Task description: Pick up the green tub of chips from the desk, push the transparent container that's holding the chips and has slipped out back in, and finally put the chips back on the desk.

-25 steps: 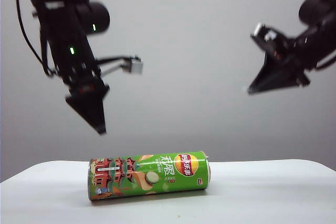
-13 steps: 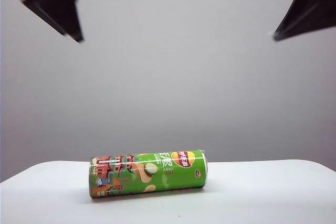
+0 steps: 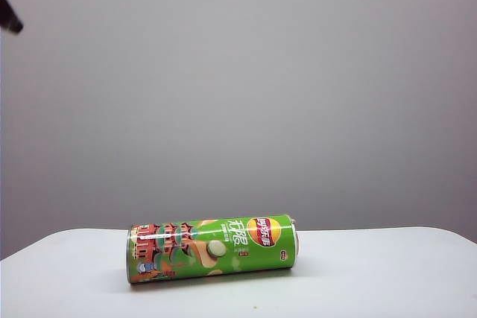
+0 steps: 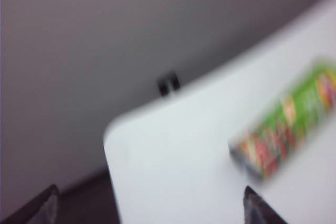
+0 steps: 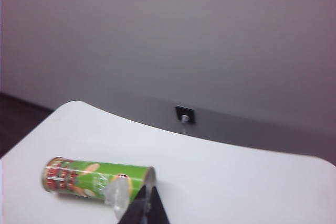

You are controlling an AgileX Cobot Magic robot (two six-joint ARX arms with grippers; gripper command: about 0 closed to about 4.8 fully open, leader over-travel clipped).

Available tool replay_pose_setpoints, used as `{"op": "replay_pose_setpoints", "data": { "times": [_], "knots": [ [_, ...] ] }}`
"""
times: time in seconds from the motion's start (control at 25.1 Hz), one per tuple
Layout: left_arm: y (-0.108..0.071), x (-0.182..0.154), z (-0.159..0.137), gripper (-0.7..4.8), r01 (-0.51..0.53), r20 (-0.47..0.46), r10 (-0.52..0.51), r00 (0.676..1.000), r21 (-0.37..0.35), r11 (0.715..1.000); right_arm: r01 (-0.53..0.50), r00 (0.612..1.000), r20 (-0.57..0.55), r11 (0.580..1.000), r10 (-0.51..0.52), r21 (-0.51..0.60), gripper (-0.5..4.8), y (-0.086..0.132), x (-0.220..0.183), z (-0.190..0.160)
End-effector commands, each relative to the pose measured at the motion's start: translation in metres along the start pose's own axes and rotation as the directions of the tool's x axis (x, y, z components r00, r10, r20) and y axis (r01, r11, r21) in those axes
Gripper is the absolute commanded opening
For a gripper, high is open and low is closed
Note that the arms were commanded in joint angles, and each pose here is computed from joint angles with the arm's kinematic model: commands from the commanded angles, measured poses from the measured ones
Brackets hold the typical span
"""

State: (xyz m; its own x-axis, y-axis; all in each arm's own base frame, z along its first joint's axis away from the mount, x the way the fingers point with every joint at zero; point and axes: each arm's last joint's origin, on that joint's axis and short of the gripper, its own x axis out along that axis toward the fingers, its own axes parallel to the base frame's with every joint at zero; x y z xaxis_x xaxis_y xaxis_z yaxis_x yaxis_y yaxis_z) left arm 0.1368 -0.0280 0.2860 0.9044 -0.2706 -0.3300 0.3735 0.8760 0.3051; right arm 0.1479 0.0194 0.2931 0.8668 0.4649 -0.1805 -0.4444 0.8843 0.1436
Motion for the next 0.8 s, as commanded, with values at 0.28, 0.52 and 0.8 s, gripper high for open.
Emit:
{"op": "replay_pose_setpoints", "data": {
  "times": [0.28, 0.52, 0.8],
  "knots": [
    [-0.017, -0.028, -0.042, 4.79, -0.118, 0.308, 0.180, 0.934, -0.210, 0.971, 0.100, 0.969, 0.224, 0.994, -0.105, 0.032, -0.09, 0.005, -0.025, -0.049],
    [-0.027, -0.026, -0.075, 4.61, -0.167, 0.322, 0.276, 0.906, -0.329, 0.930, 0.166, 0.933, 0.304, 0.980, -0.191, 0.106, -0.09, 0.004, -0.034, -0.089],
    [-0.040, 0.001, -0.115, 4.50, -0.127, 0.314, 0.236, 0.920, -0.329, 0.936, 0.216, 0.942, 0.226, 0.963, -0.249, 0.159, -0.08, -0.004, -0.025, -0.136]
  ]
}}
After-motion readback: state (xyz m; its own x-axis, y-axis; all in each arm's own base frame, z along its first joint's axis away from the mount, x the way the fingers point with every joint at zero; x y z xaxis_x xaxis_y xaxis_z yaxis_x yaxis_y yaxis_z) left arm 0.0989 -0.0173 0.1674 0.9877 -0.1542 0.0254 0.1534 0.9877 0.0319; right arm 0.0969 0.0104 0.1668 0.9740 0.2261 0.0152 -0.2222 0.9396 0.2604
